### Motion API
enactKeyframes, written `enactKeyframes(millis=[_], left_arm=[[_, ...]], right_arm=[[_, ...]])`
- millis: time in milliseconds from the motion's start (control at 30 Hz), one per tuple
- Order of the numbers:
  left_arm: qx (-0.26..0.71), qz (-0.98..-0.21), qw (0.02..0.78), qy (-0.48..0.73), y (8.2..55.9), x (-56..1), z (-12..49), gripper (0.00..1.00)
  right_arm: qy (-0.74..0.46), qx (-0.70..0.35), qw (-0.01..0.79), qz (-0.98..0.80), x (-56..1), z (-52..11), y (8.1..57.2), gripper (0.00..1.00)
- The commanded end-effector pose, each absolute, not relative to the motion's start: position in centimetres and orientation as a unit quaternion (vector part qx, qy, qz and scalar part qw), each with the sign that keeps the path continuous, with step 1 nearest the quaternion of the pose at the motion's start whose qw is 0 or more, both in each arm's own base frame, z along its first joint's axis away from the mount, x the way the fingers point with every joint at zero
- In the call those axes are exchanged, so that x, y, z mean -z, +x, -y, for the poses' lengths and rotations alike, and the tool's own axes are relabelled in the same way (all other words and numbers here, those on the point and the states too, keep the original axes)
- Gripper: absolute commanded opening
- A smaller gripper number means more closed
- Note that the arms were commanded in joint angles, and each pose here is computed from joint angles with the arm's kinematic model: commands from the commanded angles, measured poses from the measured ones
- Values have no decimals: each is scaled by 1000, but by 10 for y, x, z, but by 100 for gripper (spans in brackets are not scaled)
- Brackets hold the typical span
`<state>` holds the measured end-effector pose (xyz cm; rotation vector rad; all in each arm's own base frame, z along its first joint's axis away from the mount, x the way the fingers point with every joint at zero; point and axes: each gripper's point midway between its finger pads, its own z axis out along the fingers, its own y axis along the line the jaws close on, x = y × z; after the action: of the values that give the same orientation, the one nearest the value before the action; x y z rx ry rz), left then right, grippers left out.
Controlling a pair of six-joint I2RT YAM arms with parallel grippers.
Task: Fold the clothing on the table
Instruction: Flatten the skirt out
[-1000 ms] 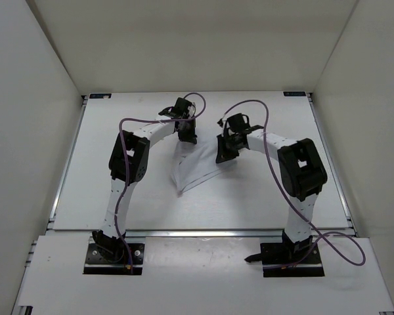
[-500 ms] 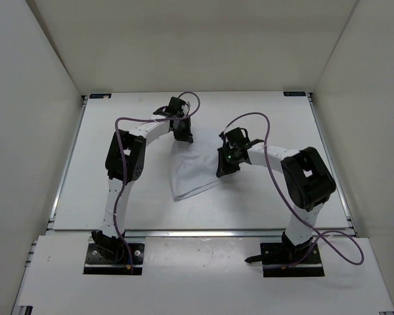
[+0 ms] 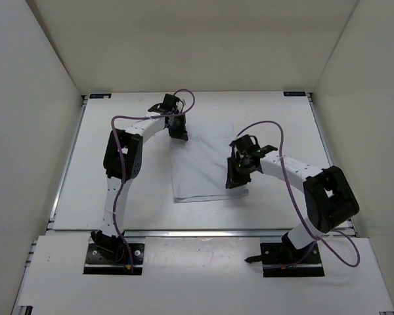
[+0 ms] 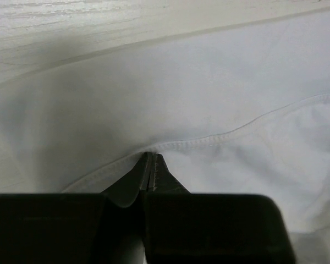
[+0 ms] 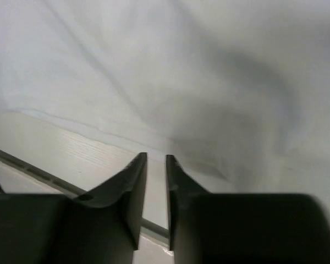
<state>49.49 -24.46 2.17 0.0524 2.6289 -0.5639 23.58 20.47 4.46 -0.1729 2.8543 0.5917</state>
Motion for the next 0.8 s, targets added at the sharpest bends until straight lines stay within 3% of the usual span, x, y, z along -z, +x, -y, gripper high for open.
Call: enactKeyframes(millis=[0,67,133,267,467,767], left_arm=[[233,-937,255,53,503,-60,257,8],[238,-928,280,60,507,-86,257,16],[239,-922,299,62,508,-104,249,42],[231,-912,338,33,514,-127,221,56],[235,-906,352,-11,520,-128,185,59],[225,-915,334,-6,531,-88,193,57]], right_arm=[[-58,-237,223,-944,-111,-205,311,20],[-59,-233,260,-935,-128,-200,344,32],[-69,-233,302,-922,-151,-194,383,41],[-47,-225,301,-925,-135,-165,450,50],[-52,-179,309,-932,-119,-139,511,61],[-46,-211,296,-931,-81,-130,558,62]])
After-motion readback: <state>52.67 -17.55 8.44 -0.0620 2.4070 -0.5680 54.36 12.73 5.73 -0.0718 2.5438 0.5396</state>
